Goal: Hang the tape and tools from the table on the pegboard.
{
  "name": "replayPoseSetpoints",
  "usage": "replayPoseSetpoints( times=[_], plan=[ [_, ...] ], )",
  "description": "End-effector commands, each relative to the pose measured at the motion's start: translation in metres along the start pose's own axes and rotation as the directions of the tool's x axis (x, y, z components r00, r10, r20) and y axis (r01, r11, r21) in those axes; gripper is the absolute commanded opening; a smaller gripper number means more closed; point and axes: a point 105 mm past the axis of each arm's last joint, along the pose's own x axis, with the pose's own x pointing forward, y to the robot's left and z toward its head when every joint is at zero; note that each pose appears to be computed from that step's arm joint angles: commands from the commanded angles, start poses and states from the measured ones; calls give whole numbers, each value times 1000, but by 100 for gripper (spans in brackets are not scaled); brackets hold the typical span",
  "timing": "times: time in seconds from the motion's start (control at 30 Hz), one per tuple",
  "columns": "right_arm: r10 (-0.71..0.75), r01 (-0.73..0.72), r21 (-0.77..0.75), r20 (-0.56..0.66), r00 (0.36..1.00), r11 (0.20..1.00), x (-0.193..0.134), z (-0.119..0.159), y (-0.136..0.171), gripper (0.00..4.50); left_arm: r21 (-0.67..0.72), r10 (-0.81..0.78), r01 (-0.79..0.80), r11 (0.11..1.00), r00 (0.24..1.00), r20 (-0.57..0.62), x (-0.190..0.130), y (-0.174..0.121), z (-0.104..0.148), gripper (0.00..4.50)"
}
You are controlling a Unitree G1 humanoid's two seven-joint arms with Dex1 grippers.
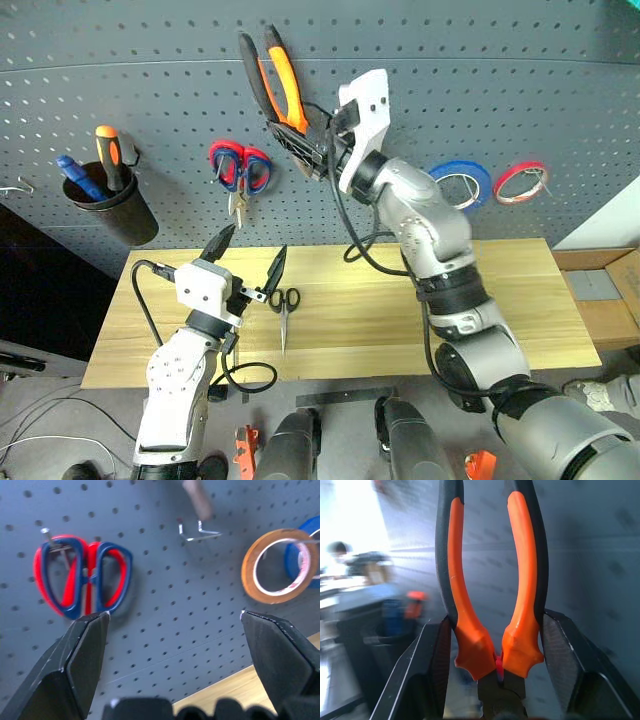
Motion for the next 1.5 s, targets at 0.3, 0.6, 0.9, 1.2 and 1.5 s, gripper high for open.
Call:
replayPoseSetpoints(
  times=[0.3,0.6,0.9,1.2,1.5],
  plan=[
    [-126,140,-68,183,975,988,4,28,-20,212,42,-2,0,999,999,41,-1,-5,13,450],
    [-167,214,-234,206,964,948,-16,27,-24,211,45,-18,17,999,1000,25,-5,-5,10,450],
    [-197,235,-247,170,966,940,-26,10,-19,211,41,-23,23,999,1000,15,-5,-7,8,450],
    [-158,209,-262,202,967,942,-18,18,-4,211,47,-20,20,999,1000,10,-4,-6,7,450],
    [-104,168,-308,215,971,936,-15,24,11,211,66,-16,16,998,1000,2,-5,-3,6,450]
  ],
)
